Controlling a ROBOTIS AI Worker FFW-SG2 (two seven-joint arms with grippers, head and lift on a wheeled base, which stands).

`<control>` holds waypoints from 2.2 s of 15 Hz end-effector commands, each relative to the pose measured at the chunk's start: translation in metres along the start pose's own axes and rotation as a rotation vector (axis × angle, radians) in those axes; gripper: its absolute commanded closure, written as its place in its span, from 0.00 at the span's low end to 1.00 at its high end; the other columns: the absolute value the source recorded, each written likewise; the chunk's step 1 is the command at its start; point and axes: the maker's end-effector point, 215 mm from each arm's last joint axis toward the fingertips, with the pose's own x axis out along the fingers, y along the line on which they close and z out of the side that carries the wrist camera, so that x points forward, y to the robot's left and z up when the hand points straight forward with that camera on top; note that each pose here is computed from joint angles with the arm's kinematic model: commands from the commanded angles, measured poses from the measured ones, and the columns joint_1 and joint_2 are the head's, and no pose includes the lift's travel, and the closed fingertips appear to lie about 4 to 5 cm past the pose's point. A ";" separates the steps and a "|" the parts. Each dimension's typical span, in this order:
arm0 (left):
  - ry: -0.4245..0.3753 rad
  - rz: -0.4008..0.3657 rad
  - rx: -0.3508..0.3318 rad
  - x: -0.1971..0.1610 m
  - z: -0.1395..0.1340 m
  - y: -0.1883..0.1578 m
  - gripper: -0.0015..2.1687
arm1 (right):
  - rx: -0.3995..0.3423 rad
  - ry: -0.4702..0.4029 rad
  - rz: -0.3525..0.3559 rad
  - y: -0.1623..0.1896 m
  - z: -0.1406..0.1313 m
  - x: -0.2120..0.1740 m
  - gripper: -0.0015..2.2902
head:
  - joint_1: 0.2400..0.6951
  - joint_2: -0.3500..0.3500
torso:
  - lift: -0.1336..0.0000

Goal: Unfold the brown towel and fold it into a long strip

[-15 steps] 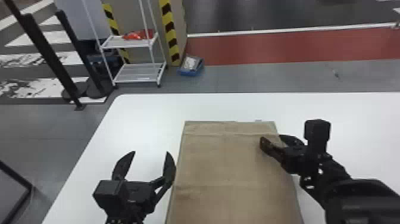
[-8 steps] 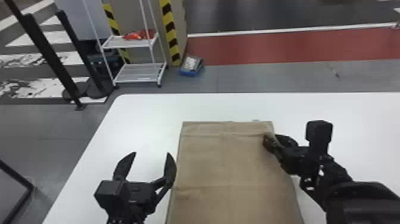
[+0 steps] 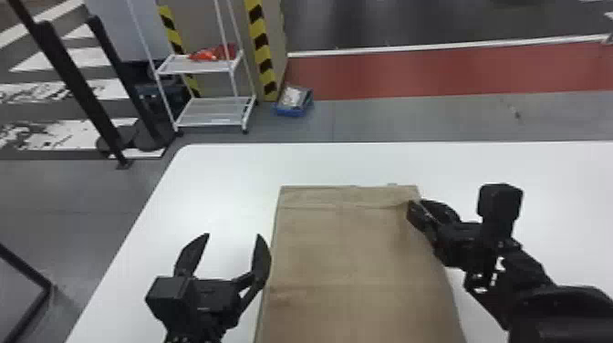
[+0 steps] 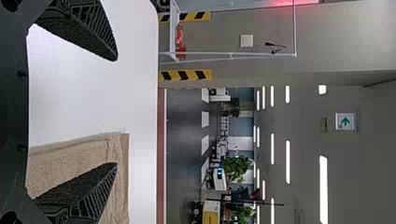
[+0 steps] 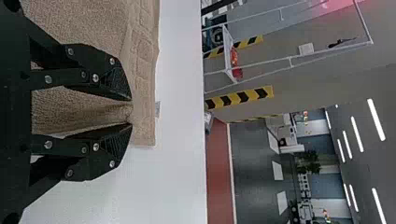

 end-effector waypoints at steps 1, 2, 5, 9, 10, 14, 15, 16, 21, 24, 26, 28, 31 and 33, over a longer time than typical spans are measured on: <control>0.000 0.001 -0.002 0.000 0.000 0.000 0.03 | -0.013 -0.020 0.011 0.010 0.009 -0.008 0.53 | 1.00 0.74 | 0.08; 0.000 0.001 -0.002 0.000 0.000 0.000 0.03 | -0.022 -0.015 0.019 0.016 0.008 -0.009 0.58 | 1.00 0.74 | 0.08; 0.002 0.002 -0.005 -0.001 -0.001 0.000 0.03 | -0.035 -0.014 0.082 0.046 0.007 -0.023 0.70 | 1.00 0.76 | 0.08; -0.015 0.015 -0.005 0.001 0.008 0.011 0.03 | -0.051 -0.057 0.225 0.107 0.011 -0.093 0.70 | 1.00 0.84 | 0.08; -0.020 0.023 -0.006 0.001 0.011 0.018 0.03 | -0.061 -0.051 0.269 0.120 0.004 -0.120 0.70 | 1.00 0.86 | 0.08; -0.056 0.117 -0.007 -0.006 0.032 0.076 0.03 | -0.173 0.044 0.406 0.146 -0.041 -0.188 0.70 | 1.00 0.99 | 0.08; -0.053 0.137 -0.003 -0.010 0.032 0.089 0.03 | -0.200 0.071 0.433 0.149 -0.051 -0.193 0.70 | 1.00 1.00 | 0.08; -0.054 0.145 -0.004 -0.011 0.032 0.094 0.03 | -0.215 0.103 0.468 0.155 -0.062 -0.198 0.70 | 1.00 1.00 | 0.08; -0.048 0.147 0.001 -0.016 0.031 0.095 0.03 | -0.239 0.103 0.531 0.163 -0.061 -0.205 0.00 | 1.00 1.00 | 0.08; -0.047 0.136 -0.002 -0.015 0.030 0.089 0.03 | -0.188 0.021 0.528 0.160 -0.022 -0.201 0.02 | 1.00 1.00 | 0.08; -0.047 0.133 -0.003 -0.014 0.030 0.087 0.03 | -0.144 -0.013 0.522 0.156 0.003 -0.186 0.02 | 1.00 1.00 | 0.08; -0.042 0.134 -0.003 -0.014 0.027 0.087 0.03 | -0.078 -0.005 0.496 0.142 0.017 -0.155 0.02 | 1.00 1.00 | 0.08; -0.037 0.123 -0.010 -0.012 0.024 0.080 0.03 | -0.047 0.078 0.405 0.099 0.014 -0.075 0.03 | 1.00 1.00 | 0.08; -0.029 0.107 -0.012 -0.011 0.019 0.070 0.03 | -0.032 0.111 0.347 0.070 0.016 -0.027 0.04 | 1.00 1.00 | 0.08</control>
